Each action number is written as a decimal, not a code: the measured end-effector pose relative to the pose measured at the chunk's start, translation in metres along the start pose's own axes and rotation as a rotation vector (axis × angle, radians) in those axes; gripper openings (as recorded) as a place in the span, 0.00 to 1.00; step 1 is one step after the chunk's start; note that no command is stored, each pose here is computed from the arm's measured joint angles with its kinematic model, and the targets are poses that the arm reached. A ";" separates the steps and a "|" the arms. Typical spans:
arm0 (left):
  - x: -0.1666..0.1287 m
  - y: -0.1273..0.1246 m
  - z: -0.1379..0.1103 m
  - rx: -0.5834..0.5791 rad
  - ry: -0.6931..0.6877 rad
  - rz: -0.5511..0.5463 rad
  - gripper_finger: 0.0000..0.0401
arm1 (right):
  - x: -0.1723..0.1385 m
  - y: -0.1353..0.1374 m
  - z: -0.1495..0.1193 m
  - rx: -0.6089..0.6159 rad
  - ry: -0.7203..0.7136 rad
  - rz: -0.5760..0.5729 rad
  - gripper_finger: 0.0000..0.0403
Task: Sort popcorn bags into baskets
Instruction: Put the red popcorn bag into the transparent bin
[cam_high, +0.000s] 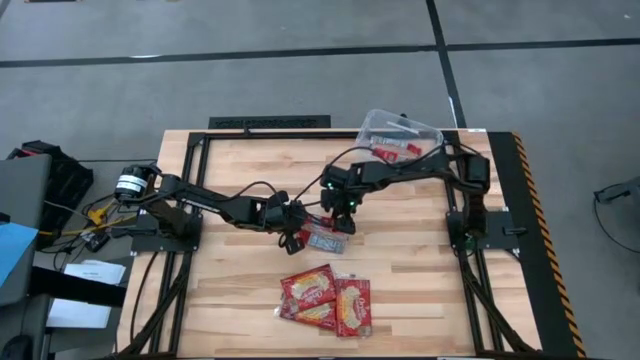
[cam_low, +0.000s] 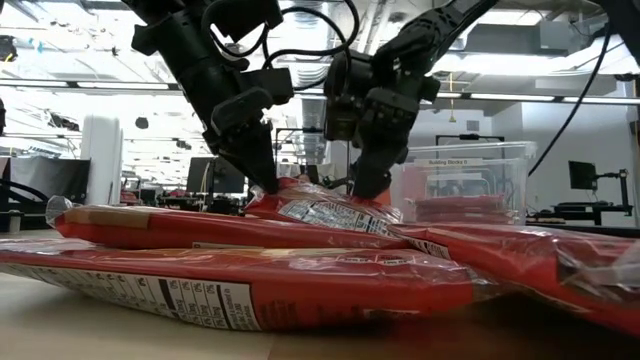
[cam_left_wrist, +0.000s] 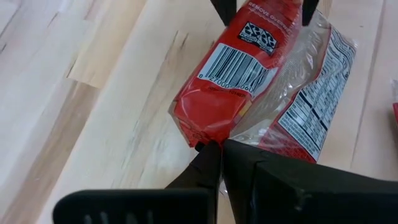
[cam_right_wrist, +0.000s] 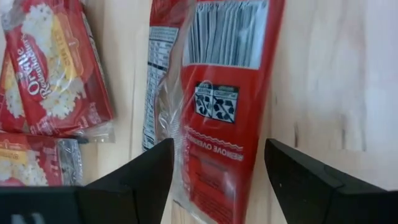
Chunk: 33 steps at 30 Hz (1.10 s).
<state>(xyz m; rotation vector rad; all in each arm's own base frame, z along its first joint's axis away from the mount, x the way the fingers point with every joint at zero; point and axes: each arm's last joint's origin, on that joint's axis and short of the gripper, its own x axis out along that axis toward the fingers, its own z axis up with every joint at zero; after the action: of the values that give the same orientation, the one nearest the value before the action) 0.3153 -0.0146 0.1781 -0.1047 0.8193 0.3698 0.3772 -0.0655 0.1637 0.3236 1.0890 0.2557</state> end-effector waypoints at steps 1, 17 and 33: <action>0.000 0.000 0.000 0.000 -0.001 0.002 0.00 | 0.001 0.000 0.000 -0.002 0.002 0.010 0.66; 0.000 0.001 0.001 0.003 -0.027 0.056 0.00 | 0.000 -0.003 0.001 -0.019 -0.015 0.008 0.06; -0.055 0.001 0.065 0.070 -0.154 0.033 0.30 | -0.121 -0.024 -0.016 0.033 -0.129 -0.109 0.04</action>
<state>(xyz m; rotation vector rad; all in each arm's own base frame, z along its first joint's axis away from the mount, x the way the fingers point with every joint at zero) 0.3251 -0.0139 0.2627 0.0024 0.6816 0.3749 0.3107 -0.1293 0.2476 0.3047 0.9810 0.1188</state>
